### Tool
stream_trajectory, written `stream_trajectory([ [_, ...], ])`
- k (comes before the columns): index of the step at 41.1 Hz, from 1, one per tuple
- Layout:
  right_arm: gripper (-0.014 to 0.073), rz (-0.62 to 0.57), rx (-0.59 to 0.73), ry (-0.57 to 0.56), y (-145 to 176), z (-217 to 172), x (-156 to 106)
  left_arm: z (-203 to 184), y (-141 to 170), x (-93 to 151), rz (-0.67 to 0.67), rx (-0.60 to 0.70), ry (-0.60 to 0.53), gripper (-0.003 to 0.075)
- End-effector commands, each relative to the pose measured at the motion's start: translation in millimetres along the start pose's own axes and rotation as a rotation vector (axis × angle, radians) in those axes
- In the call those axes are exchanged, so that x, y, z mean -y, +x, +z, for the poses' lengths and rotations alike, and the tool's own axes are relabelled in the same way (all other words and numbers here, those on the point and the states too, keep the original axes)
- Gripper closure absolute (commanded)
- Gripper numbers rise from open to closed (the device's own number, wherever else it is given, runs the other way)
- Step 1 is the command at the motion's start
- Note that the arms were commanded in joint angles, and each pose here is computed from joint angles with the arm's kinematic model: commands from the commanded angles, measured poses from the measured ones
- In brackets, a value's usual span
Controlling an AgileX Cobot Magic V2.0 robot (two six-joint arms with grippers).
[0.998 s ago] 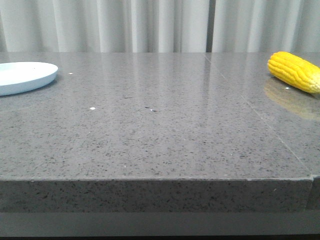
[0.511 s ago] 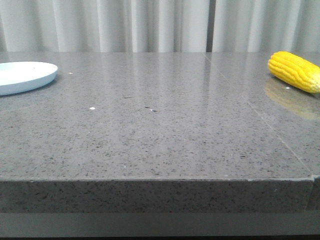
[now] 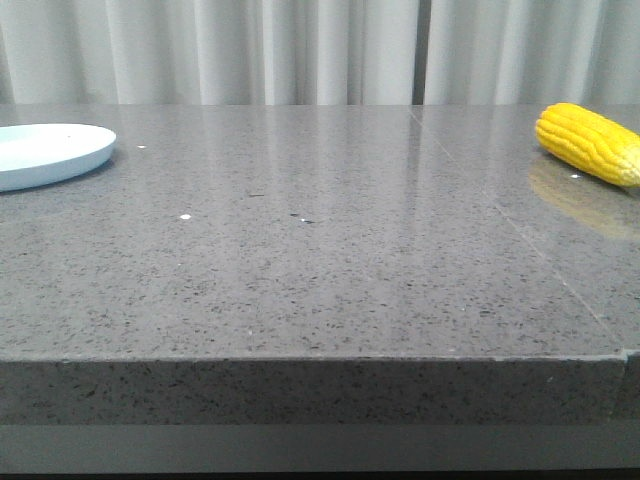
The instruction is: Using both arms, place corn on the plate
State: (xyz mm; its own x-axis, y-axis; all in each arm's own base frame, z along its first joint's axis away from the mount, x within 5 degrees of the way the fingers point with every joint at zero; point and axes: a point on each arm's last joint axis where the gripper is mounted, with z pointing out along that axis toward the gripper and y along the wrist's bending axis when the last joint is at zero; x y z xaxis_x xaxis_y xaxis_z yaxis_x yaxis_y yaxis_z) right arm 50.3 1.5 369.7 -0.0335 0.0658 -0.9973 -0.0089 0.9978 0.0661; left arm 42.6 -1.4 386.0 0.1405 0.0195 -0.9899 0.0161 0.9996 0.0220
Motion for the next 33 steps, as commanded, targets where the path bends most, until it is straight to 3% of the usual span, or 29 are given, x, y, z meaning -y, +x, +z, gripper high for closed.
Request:
stream_trajectory([
  [1,0.0662,-0.002,-0.002,0.007,-16,13,0,17,-10,0,-0.008,-0.032,0.003,0.0741],
  [8,0.0662,0.001,-0.164,0.015,-4,41,1,43,9,0,-0.009,-0.212,0.009,0.0741],
  [26,0.0648,0.004,-0.367,0.027,23,80,4,82,38,1,-0.018,-0.431,0.016,0.0739],
  [29,0.0564,0.005,-0.381,0.028,25,83,4,86,42,1,-0.018,-0.465,0.017,0.0708],
  [33,0.0337,-0.003,-0.399,0.027,27,85,4,91,47,1,-0.017,-0.497,0.018,0.0551],
])
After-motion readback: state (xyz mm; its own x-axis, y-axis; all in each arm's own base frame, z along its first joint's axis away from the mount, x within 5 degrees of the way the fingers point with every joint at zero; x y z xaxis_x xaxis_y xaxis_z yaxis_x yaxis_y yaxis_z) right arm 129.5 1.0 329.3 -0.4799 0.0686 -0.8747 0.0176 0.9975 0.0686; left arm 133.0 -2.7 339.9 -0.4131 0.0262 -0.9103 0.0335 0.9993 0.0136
